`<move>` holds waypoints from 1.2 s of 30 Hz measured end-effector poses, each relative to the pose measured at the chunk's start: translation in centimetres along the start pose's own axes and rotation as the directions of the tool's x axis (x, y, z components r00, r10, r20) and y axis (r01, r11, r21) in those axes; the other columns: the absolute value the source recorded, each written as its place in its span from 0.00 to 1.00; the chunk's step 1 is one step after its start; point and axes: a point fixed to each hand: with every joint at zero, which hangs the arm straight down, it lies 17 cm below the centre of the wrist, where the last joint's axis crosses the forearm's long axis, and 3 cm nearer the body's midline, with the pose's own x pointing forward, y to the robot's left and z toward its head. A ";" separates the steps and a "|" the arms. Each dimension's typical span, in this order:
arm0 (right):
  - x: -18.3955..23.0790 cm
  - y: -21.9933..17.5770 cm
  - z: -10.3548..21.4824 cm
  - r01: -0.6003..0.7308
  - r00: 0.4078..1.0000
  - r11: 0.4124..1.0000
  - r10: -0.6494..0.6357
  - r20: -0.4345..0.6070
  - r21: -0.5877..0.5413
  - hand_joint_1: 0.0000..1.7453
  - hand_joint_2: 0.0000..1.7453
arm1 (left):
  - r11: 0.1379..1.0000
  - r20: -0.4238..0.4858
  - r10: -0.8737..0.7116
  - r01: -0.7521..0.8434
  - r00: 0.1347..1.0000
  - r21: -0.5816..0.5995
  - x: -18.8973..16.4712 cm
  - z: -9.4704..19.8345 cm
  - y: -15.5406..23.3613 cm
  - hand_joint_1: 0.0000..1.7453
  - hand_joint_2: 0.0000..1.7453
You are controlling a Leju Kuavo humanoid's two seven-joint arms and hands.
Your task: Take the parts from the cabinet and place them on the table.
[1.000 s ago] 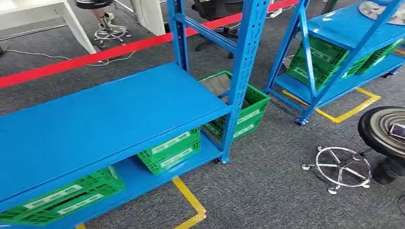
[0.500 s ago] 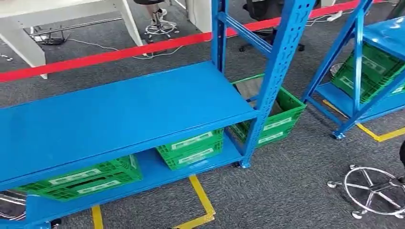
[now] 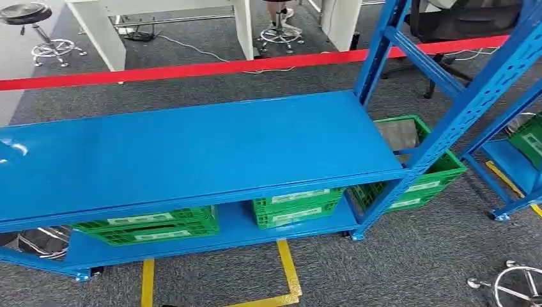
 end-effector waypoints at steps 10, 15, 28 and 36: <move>0.1 1.2 0.5 0.037 0.999 0.999 -0.037 -0.005 0.027 0.00 0.00 | 1.000 -0.008 0.008 -0.008 1.000 0.012 0.0 -0.1 0.4 0.00 0.00; 0.1 1.4 0.5 0.054 0.998 0.998 -0.054 -0.016 0.040 0.00 0.00 | 1.000 -0.010 0.001 -0.001 1.000 0.012 -0.2 0.0 0.4 0.00 0.00; 0.6 2.2 0.5 0.089 0.996 0.994 -0.086 -0.036 0.067 0.00 0.00 | 1.000 -0.004 -0.013 0.013 1.000 0.023 0.0 -0.1 0.7 0.00 0.00; 0.5 2.3 0.6 0.100 0.994 0.992 -0.097 -0.042 0.074 0.00 0.00 | 0.999 -0.003 -0.021 0.021 1.000 0.025 0.0 -0.1 0.8 0.00 0.00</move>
